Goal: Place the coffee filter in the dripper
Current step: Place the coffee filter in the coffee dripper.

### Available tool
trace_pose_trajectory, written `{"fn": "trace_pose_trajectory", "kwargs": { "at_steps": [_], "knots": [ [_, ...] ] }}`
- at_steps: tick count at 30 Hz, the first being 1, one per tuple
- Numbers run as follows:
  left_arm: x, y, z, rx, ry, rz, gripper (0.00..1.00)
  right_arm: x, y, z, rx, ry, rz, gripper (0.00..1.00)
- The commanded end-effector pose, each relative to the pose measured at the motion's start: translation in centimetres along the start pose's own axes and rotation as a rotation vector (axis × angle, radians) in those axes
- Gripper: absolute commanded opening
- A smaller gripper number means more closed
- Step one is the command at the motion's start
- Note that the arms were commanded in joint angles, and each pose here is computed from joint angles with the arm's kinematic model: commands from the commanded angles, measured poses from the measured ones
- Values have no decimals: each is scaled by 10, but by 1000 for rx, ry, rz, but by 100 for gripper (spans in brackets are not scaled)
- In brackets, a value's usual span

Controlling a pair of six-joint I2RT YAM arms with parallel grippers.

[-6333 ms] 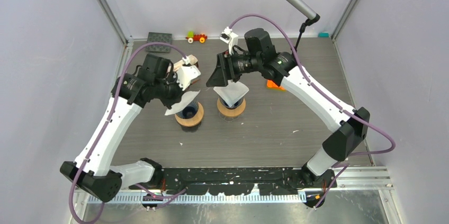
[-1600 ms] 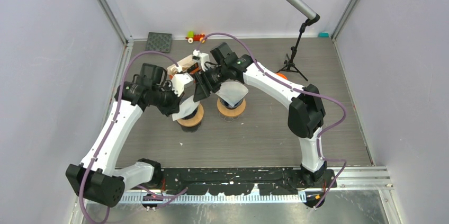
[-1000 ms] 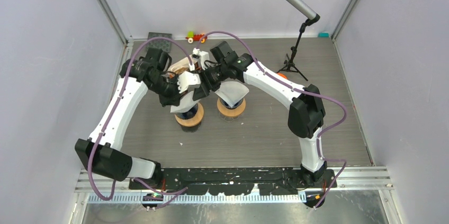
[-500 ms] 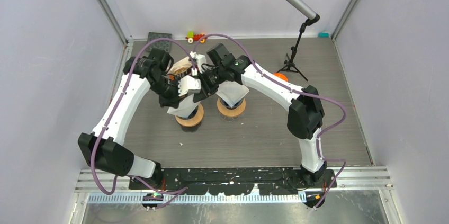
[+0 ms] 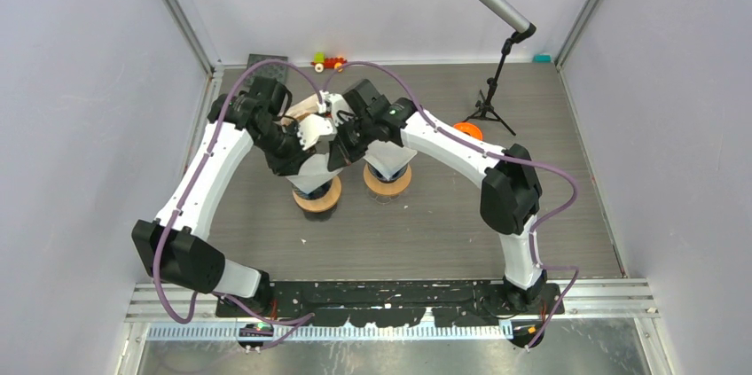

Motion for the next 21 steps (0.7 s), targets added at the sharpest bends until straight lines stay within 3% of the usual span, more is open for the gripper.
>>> {"fn": "trace_pose_trajectory", "kwargs": {
  "at_steps": [1, 8, 21],
  "knots": [
    [11, 11, 12, -56, 188, 112, 35, 8, 19, 17, -73, -22, -75, 7],
    [8, 8, 5, -79, 389, 178, 55, 11, 23, 16, -82, -46, -114, 7],
    [5, 24, 4, -166, 572, 251, 61, 25, 29, 18, -94, -43, -147, 5]
  ]
}}
Point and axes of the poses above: each gripper's point midway between its finger pads, its own y axis back along the fingers, its own x axis along the line the jaws close on, z = x × y, the point moved 2 cm from there along y, back along the fingers, and after that the axes turned 8 degrees about y, right-handed, at the moved point
